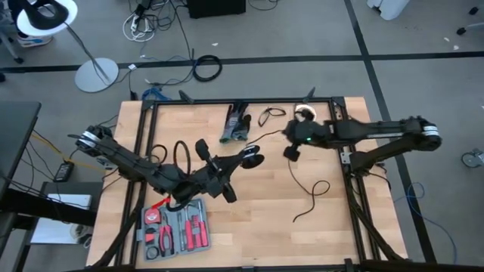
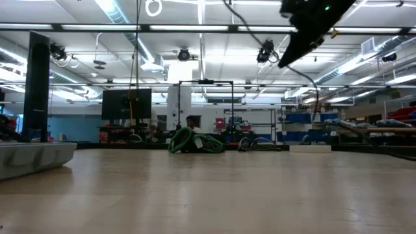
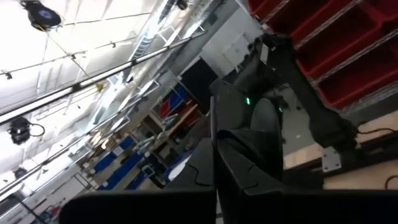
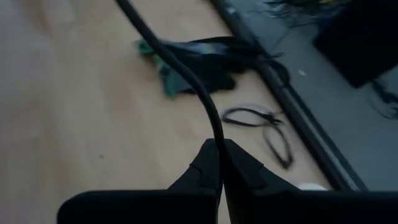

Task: Coil cords
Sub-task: Coil the black wire into a spool

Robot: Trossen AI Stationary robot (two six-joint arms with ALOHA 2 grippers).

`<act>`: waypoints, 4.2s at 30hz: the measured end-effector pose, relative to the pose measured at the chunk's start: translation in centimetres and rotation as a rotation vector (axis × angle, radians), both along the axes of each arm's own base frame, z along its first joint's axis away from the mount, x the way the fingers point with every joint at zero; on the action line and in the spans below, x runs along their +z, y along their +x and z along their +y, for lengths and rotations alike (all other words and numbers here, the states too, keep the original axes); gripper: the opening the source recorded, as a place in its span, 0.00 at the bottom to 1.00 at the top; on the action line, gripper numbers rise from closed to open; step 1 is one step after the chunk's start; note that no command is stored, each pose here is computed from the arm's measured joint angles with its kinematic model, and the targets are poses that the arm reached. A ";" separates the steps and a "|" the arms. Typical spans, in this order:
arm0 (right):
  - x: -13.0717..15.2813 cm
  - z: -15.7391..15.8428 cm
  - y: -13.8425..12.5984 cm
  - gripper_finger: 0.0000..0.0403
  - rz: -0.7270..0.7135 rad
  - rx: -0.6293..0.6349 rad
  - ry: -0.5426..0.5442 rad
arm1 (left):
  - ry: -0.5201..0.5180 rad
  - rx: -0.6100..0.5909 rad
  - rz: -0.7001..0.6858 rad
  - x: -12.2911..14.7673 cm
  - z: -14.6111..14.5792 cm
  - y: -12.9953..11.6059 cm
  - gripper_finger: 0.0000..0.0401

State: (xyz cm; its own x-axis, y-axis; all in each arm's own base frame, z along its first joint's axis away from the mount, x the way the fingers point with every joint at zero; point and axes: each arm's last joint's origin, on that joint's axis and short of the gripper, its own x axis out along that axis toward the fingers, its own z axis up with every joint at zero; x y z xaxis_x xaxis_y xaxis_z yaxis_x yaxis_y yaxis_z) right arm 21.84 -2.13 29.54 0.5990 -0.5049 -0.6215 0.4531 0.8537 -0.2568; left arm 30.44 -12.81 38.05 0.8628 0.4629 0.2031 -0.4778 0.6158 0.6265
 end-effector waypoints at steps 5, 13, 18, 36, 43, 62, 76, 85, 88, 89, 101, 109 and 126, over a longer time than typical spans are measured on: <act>1.9 0.6 -3.2 0.00 -0.073 -0.087 -0.044 | 0.006 0.000 0.030 -0.3 0.0 0.0 0.00; 3.6 1.5 -6.8 0.00 -0.186 -0.156 -0.096 | -0.011 -0.014 0.097 -1.2 0.0 0.3 0.00; 3.6 2.0 -6.5 0.00 -0.204 -0.125 -0.081 | -0.032 -0.095 0.016 -0.5 -0.2 0.3 0.00; 2.7 2.3 -4.2 0.00 -0.142 -0.133 -0.152 | -0.098 -0.295 -0.063 -0.3 -0.1 0.7 0.00; 2.8 2.2 -6.4 0.00 -0.130 -0.167 -0.117 | -0.055 -0.120 0.100 -1.7 0.3 0.8 0.00; 3.3 4.0 -7.9 0.00 -0.214 -0.112 -0.109 | 0.016 0.262 0.417 -5.0 5.0 1.6 0.00; 4.0 7.6 -6.3 0.00 -0.348 0.071 -0.050 | -0.024 0.418 0.496 -5.9 10.2 2.1 0.00; 4.4 10.5 -3.8 0.00 -0.424 0.192 -0.087 | -0.032 0.456 0.543 -6.3 12.4 2.1 0.00; 4.6 11.4 -2.8 0.00 -0.465 0.229 -0.095 | -0.042 0.480 0.556 -6.5 13.2 2.1 0.00; 4.6 11.8 -2.5 0.00 -0.478 0.244 -0.098 | -0.047 0.486 0.553 -6.5 13.4 2.1 0.00; 2.5 14.1 2.9 0.00 -0.488 0.366 -0.171 | -0.125 0.353 0.379 -5.5 12.9 3.2 0.00; 1.8 13.5 4.5 0.00 -0.474 0.417 -0.193 | -0.154 0.153 0.259 -4.5 11.1 3.7 0.00; 2.5 12.8 4.0 0.00 -0.463 0.333 -0.292 | -0.164 -0.197 0.086 -2.6 7.9 3.9 0.00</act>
State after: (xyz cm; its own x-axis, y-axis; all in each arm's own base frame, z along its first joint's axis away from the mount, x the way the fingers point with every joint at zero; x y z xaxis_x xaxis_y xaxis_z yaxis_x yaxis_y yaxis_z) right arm 25.87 10.72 32.07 0.9264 -0.3548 -0.1262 0.2953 0.8924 -0.3413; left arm 34.31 -4.90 35.41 0.9505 0.3048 0.0613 -0.2878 0.7881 0.5442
